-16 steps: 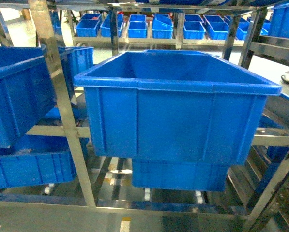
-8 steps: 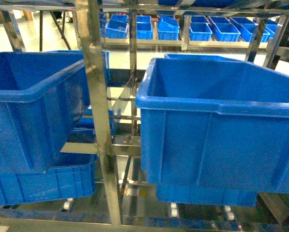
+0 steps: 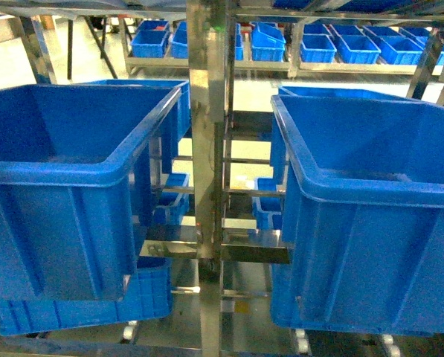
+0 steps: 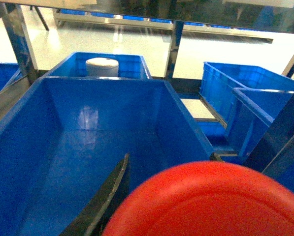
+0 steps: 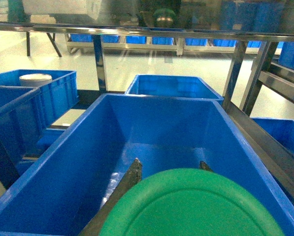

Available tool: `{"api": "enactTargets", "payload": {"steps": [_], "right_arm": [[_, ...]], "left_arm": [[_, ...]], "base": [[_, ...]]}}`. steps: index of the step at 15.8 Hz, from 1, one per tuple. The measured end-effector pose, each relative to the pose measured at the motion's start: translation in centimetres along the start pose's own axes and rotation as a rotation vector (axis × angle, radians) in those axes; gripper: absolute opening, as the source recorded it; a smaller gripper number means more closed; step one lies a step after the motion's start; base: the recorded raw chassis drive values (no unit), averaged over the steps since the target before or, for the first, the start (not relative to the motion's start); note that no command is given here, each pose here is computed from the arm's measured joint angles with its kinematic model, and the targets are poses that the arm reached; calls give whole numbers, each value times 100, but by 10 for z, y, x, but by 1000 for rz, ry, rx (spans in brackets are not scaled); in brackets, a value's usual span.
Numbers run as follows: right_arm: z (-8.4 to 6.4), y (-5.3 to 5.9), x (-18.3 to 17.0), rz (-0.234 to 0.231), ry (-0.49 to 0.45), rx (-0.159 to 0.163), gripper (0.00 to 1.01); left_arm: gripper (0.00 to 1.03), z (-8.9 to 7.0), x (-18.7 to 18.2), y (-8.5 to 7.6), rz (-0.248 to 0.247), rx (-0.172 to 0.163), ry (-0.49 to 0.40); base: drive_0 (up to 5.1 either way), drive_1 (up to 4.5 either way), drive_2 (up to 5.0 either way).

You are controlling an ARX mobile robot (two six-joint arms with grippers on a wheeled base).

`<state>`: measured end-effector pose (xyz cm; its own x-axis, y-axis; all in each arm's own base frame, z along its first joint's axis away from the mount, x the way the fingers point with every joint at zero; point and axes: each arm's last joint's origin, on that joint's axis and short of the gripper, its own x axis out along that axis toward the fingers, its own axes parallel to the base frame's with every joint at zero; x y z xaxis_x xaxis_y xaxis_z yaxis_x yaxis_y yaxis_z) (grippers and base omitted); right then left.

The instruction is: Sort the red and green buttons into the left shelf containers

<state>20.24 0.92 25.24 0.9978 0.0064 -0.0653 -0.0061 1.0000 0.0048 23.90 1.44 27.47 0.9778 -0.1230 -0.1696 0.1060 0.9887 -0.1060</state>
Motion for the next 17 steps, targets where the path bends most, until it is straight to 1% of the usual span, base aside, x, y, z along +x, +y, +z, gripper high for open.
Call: {"api": "enactTargets", "payload": {"steps": [4,5,6,7,8,9,10,11,12,13,14,15,16,17], "right_arm": [[0,0,0,-1,0,0,26],[-2,1,0,0,19,-3,26],[-3,4,1,-3,29,-3,26],[-1,8,7,-9,29,4,26],[1,9,15,-24,29,16,26],[-4,11,33,-43,56,34,26],[-11,13,46,-51,87,37,26],[-21,13,62,-62,129,32,26],[-27,11,78,-80,152,29,26],[-27,8,91,-101,149,30,26],[-25,6,103,-125,125,26,26],[-26,5,121,-137,106,18,26],[-32,3,136,-142,109,4,26],[-46,4,150,-131,141,-18,26]], "left_arm": [[43,0,0,-1,-8,0,3],[43,0,0,-1,-7,0,3],[43,0,0,-1,-7,0,3],[43,0,0,-1,-7,0,3],[43,0,0,-1,-7,0,2],[43,0,0,-1,-8,0,3],[43,0,0,-1,-8,0,4],[43,0,0,-1,-6,0,2],[43,0,0,-1,-7,0,2],[43,0,0,-1,-7,0,3],[43,0,0,-1,-7,0,2],[43,0,0,-1,-7,0,3],[43,0,0,-1,-7,0,2],[43,0,0,-1,-7,0,2]], "base": [[-420,442,-9],[-420,442,-9],[-420,442,-9],[-420,442,-9],[-420,442,-9],[-420,442,-9],[-420,442,-9],[-420,442,-9],[-420,442,-9],[0,0,0],[0,0,0],[0,0,0],[0,0,0],[0,0,0]]}}
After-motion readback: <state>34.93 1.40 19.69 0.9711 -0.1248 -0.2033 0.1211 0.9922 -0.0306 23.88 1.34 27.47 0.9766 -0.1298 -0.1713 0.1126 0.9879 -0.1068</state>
